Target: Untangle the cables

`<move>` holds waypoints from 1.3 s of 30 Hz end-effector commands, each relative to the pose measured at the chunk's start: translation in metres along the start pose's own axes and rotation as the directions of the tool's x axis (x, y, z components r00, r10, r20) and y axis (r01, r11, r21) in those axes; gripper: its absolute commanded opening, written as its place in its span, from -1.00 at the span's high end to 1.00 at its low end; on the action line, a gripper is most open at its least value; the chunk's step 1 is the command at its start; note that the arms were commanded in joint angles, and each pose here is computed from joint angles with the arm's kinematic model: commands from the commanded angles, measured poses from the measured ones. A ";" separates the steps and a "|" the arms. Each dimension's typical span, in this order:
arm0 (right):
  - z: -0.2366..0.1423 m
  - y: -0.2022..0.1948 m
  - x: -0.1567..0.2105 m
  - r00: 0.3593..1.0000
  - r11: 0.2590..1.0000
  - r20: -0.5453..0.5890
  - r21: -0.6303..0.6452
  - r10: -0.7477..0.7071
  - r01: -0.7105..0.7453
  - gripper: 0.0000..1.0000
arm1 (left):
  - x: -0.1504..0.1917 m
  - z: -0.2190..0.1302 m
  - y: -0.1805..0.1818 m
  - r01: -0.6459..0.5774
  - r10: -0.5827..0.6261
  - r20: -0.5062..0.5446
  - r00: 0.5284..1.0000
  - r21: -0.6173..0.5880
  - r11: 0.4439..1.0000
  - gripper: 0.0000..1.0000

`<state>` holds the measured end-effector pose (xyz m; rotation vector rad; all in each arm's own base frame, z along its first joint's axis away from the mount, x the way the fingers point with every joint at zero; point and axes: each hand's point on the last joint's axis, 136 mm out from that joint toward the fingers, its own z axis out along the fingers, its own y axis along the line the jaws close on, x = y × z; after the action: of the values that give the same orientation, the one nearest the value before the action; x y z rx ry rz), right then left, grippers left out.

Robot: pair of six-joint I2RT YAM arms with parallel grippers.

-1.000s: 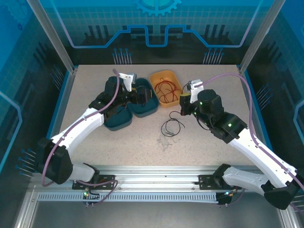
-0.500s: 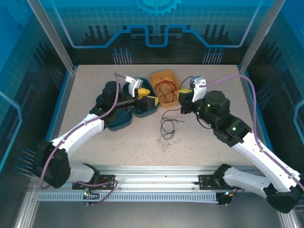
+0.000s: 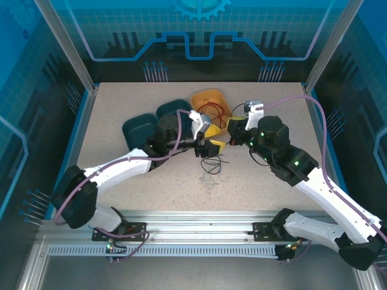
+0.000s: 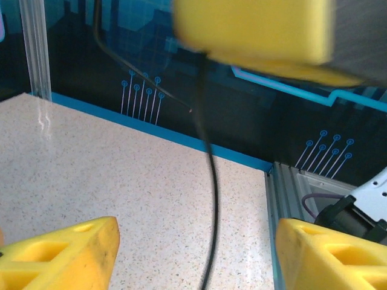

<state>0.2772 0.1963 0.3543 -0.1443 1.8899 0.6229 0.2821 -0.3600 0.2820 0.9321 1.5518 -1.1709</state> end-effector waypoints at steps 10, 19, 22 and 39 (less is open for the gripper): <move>0.004 0.014 0.002 0.999 0.997 0.001 -0.066 0.050 -0.050 1.00 | -0.029 0.026 -0.003 0.083 -0.096 0.119 0.988 0.106 0.991 0.02; 0.008 0.015 0.005 0.999 0.996 -0.008 -0.072 0.053 -0.053 1.00 | -0.035 0.030 -0.002 0.100 -0.117 0.140 0.983 0.127 0.987 0.45; 0.007 0.013 0.005 0.999 0.997 -0.008 -0.065 0.052 -0.052 0.99 | -0.036 0.030 -0.001 0.101 -0.118 0.144 0.983 0.118 0.988 0.75; -0.020 -0.025 0.015 0.998 0.997 -0.037 0.068 0.044 -0.042 -0.38 | -0.033 -0.041 0.092 0.244 -0.184 0.210 0.960 -0.315 0.917 1.00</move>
<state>0.2653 0.1815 0.3461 -0.0967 1.9172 0.6421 0.3535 -0.3237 0.3019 0.5259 1.6165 -1.1433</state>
